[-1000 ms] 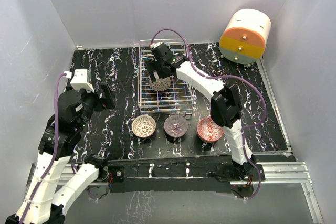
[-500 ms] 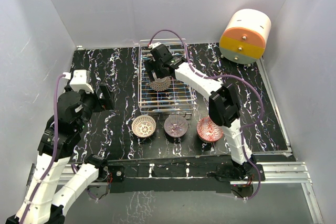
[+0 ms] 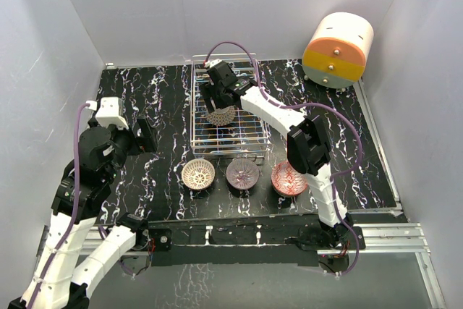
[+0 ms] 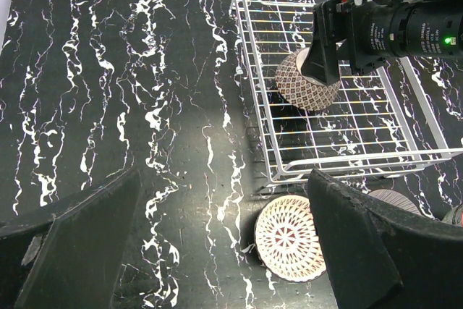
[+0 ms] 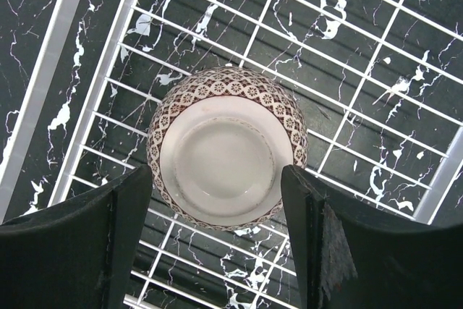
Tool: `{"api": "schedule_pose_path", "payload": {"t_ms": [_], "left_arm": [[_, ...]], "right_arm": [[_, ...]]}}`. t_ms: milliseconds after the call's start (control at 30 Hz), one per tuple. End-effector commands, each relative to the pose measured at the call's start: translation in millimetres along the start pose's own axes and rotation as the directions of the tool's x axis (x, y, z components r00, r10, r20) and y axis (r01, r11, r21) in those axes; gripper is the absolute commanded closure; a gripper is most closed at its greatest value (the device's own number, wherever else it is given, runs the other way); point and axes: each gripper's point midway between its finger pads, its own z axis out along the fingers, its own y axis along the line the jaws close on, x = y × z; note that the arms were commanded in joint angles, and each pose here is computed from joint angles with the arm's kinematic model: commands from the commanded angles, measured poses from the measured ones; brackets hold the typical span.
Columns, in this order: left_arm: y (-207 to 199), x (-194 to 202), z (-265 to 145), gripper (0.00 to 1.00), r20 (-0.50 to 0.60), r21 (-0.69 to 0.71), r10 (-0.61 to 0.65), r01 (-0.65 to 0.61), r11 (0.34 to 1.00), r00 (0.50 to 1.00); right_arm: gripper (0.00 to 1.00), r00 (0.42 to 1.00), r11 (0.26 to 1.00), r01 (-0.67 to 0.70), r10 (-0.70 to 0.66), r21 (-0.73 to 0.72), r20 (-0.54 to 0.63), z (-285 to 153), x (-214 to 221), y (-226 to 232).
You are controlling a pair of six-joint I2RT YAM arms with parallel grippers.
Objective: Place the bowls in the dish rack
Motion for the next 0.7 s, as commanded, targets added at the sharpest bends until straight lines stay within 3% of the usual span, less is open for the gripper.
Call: {"api": "schedule_pose_path", "payload": {"t_ms": [0, 300, 367, 467, 667], "left_arm": [[1.4, -10.6, -7.3, 0.03, 0.03, -0.004, 0.003, -0.003, 1.0, 1.0], [1.6, -10.4, -7.6, 0.03, 0.03, -0.005, 0.002, -0.002, 1.0, 1.0], [1.6, -10.1, -7.8, 0.03, 0.029, -0.005, 0.001, -0.001, 1.0, 1.0], [2.1, -9.9, -8.3, 0.03, 0.028, -0.006, 0.002, -0.001, 1.0, 1.0], [1.8, -10.9, -8.4, 0.03, 0.032, -0.005, 0.002, -0.002, 1.0, 1.0]], "right_arm": [[0.27, 0.998, 1.0, -0.016, 0.016, 0.002, 0.054, -2.5, -15.0, 3.6], [0.29, 0.999, 1.0, -0.016, 0.015, 0.023, 0.04, -1.7, -10.3, -0.3], [0.37, 0.999, 0.999, -0.015, 0.014, 0.029, 0.035, -0.3, -8.3, -1.6], [0.39, 0.999, 0.999, -0.014, 0.013, 0.035, 0.031, 0.0, -6.8, -2.5], [0.53, 0.999, 0.998, -0.013, 0.011, 0.054, 0.04, 0.9, -8.9, -5.7]]}}
